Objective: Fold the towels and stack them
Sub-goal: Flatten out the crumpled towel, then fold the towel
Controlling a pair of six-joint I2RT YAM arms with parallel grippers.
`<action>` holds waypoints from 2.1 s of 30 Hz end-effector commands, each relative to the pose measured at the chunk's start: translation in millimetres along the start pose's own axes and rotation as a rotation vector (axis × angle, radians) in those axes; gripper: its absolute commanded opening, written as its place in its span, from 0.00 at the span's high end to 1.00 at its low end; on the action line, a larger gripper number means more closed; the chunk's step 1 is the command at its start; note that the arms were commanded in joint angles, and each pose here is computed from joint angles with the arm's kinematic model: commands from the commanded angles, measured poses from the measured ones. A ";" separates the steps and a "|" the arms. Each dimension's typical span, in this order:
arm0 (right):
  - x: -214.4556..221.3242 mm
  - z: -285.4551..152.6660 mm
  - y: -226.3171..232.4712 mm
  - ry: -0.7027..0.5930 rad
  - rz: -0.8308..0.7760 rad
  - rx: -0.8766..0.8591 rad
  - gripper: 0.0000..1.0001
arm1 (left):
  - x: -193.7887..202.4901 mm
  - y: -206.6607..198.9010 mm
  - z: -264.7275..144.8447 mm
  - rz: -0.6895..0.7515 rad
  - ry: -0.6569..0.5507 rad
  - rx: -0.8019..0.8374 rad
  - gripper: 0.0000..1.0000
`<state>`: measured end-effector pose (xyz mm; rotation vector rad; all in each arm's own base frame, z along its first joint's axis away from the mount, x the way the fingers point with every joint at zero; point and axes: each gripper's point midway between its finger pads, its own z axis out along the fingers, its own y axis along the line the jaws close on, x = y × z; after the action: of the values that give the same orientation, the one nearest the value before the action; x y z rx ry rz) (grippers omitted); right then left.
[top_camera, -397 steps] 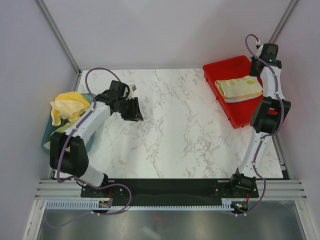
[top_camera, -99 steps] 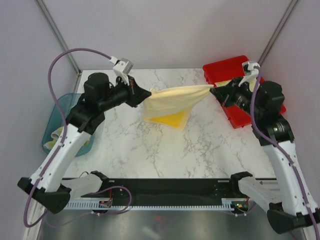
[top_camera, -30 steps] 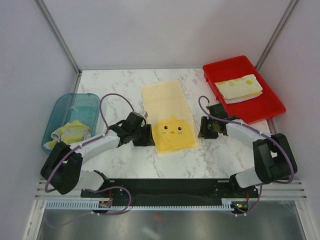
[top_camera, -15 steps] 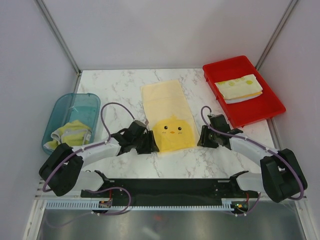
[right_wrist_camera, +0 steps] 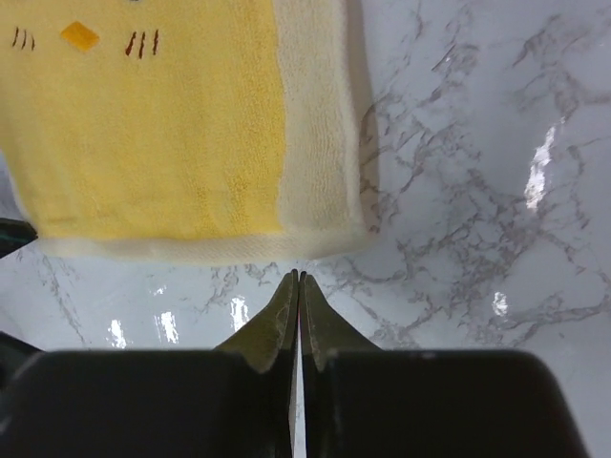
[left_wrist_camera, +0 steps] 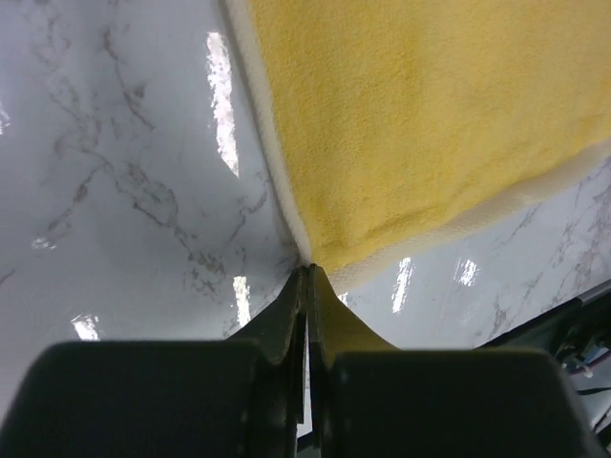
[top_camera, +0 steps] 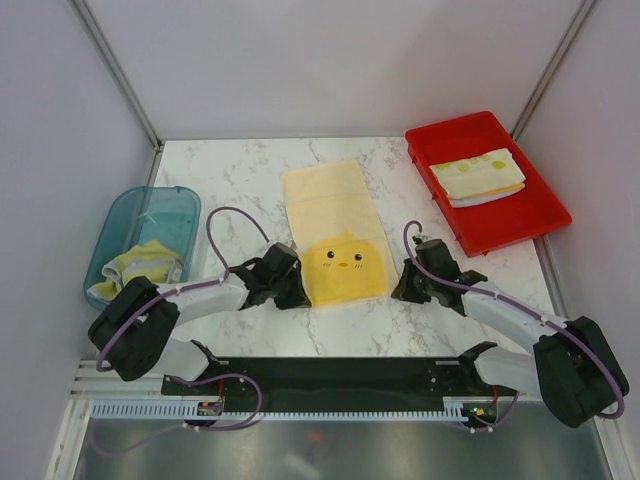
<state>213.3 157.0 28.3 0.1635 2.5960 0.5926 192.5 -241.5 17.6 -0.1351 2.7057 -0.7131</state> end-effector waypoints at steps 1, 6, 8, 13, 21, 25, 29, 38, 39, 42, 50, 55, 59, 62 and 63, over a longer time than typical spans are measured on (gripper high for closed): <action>9.5 -4.5 22.4 -0.011 0.019 -0.080 0.95 | -14.3 7.8 -15.2 0.009 -0.071 -0.081 0.98; 34.3 -9.5 50.8 0.024 0.011 -0.144 0.90 | -6.3 31.8 -35.9 0.005 -0.095 -0.155 0.98; 34.5 -13.7 58.4 0.031 -0.008 -0.148 0.82 | -4.8 26.3 -44.4 0.016 -0.087 -0.128 0.89; -26.3 -39.6 101.3 -0.075 -0.124 -0.164 0.54 | -50.9 -21.4 -84.0 0.065 -0.200 -0.036 0.04; -194.2 7.5 125.4 -0.224 -0.330 -0.092 0.47 | -203.9 -27.0 -85.6 0.159 -0.386 -0.087 0.09; -289.0 34.3 121.8 -0.316 -0.315 -0.083 0.47 | -280.3 -19.3 -66.7 0.114 -0.401 -0.044 0.48; -338.4 77.3 113.9 -0.334 -0.313 -0.101 0.47 | -336.9 1.9 -41.9 0.106 -0.416 -0.064 0.50; -400.8 159.4 77.4 -0.404 -0.227 -0.171 0.46 | -414.3 38.9 34.0 0.151 -0.420 -0.123 0.49; -399.1 172.5 71.6 -0.400 -0.216 -0.186 0.47 | -415.8 43.7 41.1 0.144 -0.410 -0.129 0.49; -404.6 187.1 70.0 -0.428 -0.188 -0.229 0.49 | -425.6 52.1 55.3 0.128 -0.411 -0.135 0.48; -398.9 215.9 72.2 -0.419 -0.114 -0.323 0.54 | -432.9 72.8 65.4 0.084 -0.420 -0.178 0.44; -396.4 221.4 76.4 -0.421 -0.118 -0.362 0.55 | -427.0 77.9 76.1 0.078 -0.393 -0.162 0.46; -393.3 223.1 79.9 -0.413 -0.118 -0.393 0.58 | -427.8 65.4 88.8 0.089 -0.374 -0.068 0.49; -391.1 225.9 78.5 -0.405 -0.110 -0.399 0.58 | -424.5 63.3 98.5 0.078 -0.355 -0.033 0.54; -390.3 227.5 77.4 -0.403 -0.106 -0.397 0.58 | -423.7 60.8 99.7 0.076 -0.351 -0.022 0.55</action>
<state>660.2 220.9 34.7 0.0369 2.0936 0.8664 619.1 -146.4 34.5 -0.1833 2.3851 -0.4802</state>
